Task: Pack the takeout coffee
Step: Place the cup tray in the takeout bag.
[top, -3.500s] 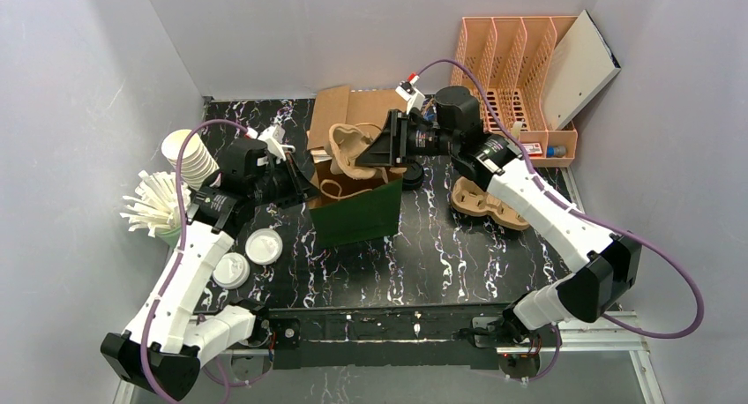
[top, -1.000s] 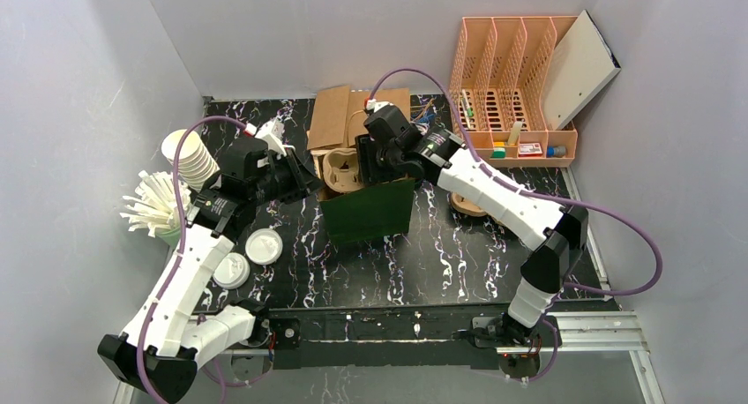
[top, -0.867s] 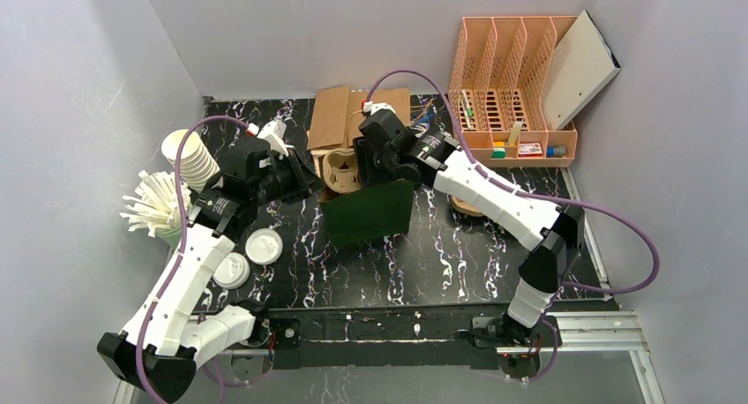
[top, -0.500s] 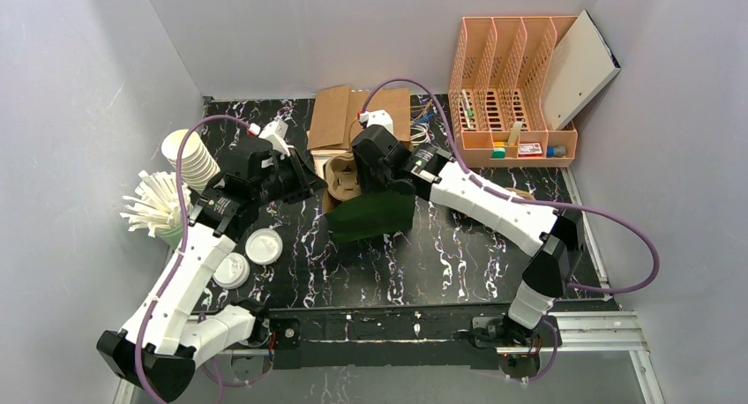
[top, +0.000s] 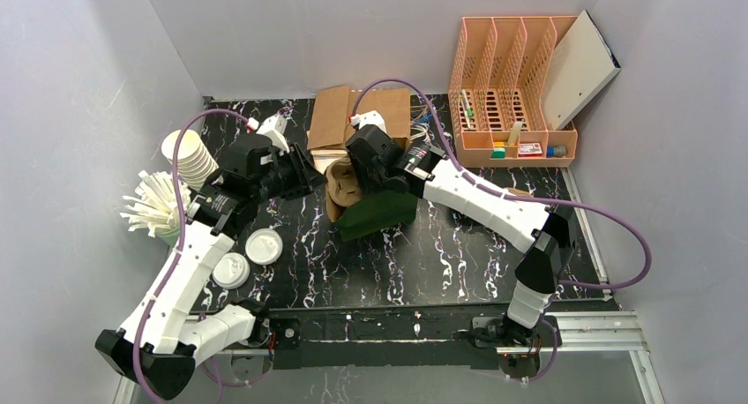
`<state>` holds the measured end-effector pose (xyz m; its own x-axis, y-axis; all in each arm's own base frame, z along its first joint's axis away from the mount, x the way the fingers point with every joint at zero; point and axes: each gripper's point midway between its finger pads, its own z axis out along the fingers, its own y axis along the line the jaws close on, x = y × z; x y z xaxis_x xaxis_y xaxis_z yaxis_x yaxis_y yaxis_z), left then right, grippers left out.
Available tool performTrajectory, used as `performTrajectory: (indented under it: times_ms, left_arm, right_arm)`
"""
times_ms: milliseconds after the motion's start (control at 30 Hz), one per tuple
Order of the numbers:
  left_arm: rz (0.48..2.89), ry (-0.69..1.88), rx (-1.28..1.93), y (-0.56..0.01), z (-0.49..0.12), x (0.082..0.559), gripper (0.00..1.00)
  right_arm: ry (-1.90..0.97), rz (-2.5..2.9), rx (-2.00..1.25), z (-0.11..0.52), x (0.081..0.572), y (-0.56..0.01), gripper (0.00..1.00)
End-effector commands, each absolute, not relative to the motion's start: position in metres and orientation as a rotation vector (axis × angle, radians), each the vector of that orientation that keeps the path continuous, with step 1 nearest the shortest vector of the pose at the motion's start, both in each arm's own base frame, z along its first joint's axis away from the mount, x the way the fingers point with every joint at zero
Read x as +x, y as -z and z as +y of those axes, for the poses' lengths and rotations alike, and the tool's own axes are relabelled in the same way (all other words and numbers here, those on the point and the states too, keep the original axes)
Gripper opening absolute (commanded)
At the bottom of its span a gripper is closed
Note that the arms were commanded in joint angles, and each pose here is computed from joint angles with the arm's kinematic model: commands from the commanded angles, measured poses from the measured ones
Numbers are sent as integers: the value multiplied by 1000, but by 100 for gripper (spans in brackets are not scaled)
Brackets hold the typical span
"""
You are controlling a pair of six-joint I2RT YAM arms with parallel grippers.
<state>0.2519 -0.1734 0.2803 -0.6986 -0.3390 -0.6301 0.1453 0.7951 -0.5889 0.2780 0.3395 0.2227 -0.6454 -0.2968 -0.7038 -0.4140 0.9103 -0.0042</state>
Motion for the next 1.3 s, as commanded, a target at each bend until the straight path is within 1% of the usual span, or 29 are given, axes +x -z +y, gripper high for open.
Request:
performTrajectory:
  times_ms: [0, 167, 367, 467, 600, 667, 733, 767, 967, 1200, 1267]
  left_arm:
    - [2217, 699, -84, -289, -165, 257, 27]
    - [2283, 678, -72, -270, -167, 256, 35]
    - [2328, 655, -61, -255, -167, 250, 36]
    - [2345, 651, -50, -250, -168, 246, 29]
    - [2366, 633, -47, -242, -169, 246, 27]
    - [2375, 620, -48, -240, -170, 248, 21]
    - [2371, 598, -53, -240, -168, 250, 13]
    - [2360, 586, -55, -243, -166, 251, 11]
    - [2345, 510, -50, -254, -155, 253, 9]
    - [2338, 478, -60, -256, -152, 258, 1]
    - [2332, 484, -61, -260, -154, 260, 0]
  right_arm:
    - [-241, 2306, -584, 338, 270, -232, 55]
    - [-273, 2293, -570, 340, 269, -239, 55]
    - [-272, 2298, -559, 340, 270, -239, 55]
    - [-275, 2296, -555, 340, 270, -239, 55]
    - [-289, 2294, -553, 342, 269, -241, 55]
    - [-289, 2294, -550, 342, 269, -241, 55]
    - [-287, 2292, -547, 341, 270, -242, 55]
    - [-282, 2292, -547, 340, 270, -241, 55]
    - [-179, 2298, -538, 325, 275, -237, 55]
    - [-89, 2338, -602, 317, 274, -221, 55]
    - [-87, 2342, -609, 316, 273, -220, 55]
